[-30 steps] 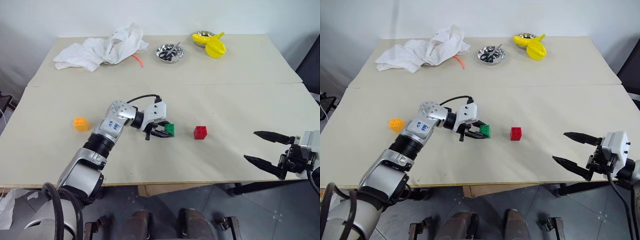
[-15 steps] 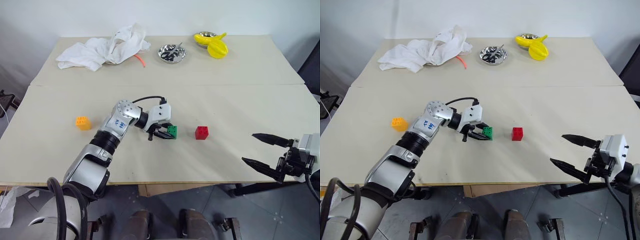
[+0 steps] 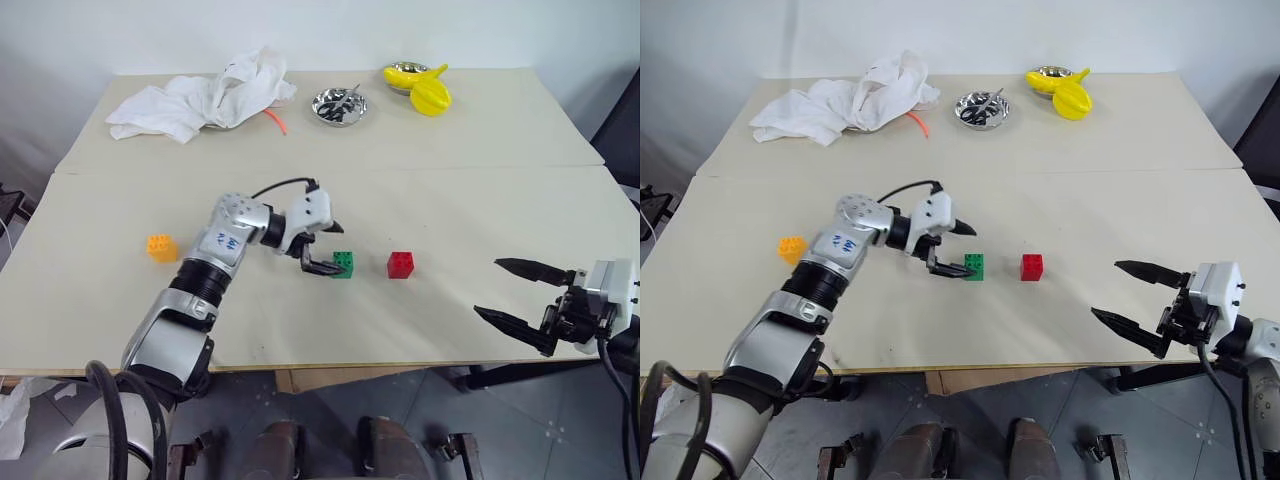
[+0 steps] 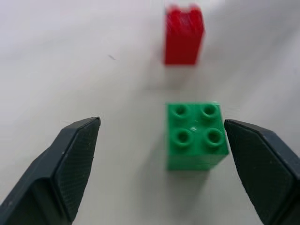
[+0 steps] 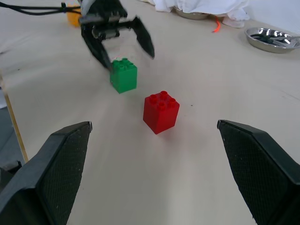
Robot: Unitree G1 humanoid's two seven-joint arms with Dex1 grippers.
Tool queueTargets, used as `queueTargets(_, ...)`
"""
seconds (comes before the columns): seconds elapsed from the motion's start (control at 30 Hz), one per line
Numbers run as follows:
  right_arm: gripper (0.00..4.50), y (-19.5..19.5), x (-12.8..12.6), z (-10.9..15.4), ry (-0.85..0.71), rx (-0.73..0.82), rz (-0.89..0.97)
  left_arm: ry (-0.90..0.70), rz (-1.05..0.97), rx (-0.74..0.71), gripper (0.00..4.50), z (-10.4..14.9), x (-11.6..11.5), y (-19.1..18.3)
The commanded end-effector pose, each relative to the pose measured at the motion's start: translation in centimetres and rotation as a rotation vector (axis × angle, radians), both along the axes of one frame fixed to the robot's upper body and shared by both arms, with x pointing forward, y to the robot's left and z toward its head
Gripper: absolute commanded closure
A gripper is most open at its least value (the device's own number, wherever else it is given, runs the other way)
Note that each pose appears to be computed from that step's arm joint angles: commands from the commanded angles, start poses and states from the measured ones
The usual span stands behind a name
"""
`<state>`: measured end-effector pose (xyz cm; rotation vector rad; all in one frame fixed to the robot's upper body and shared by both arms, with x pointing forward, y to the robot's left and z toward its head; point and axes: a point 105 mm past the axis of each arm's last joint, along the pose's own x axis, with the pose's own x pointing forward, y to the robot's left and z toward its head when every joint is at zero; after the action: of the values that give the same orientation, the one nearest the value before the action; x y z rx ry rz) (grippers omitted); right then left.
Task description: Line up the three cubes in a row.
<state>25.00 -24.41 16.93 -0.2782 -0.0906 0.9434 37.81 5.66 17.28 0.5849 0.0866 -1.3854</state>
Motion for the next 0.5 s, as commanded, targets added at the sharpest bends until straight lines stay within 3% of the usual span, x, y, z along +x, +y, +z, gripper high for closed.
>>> queueTargets(0.03, 0.00, 0.9, 0.6, 0.5, -0.042, 0.019, 0.046, -0.069, 0.022, -0.174, 0.02, 2.2, -1.5, 3.3)
queueTargets(0.13, 0.00, 2.0, 1.4, 1.0, -0.037, 0.079, 0.085, -0.133, 0.081, -0.344, 0.02, 3.3, -3.7, 7.2)
queueTargets(0.33, 0.00, 3.7, 2.7, 1.4, -0.047, 0.092, 0.177, -0.197, 0.421, -0.434, 0.02, 1.7, -7.5, 15.3)
queueTargets(0.5, 0.00, 5.6, 3.5, 2.7, -0.111, 0.126, 0.266, -0.242, 0.922, -0.507, 0.02, -1.7, -12.4, 23.2)
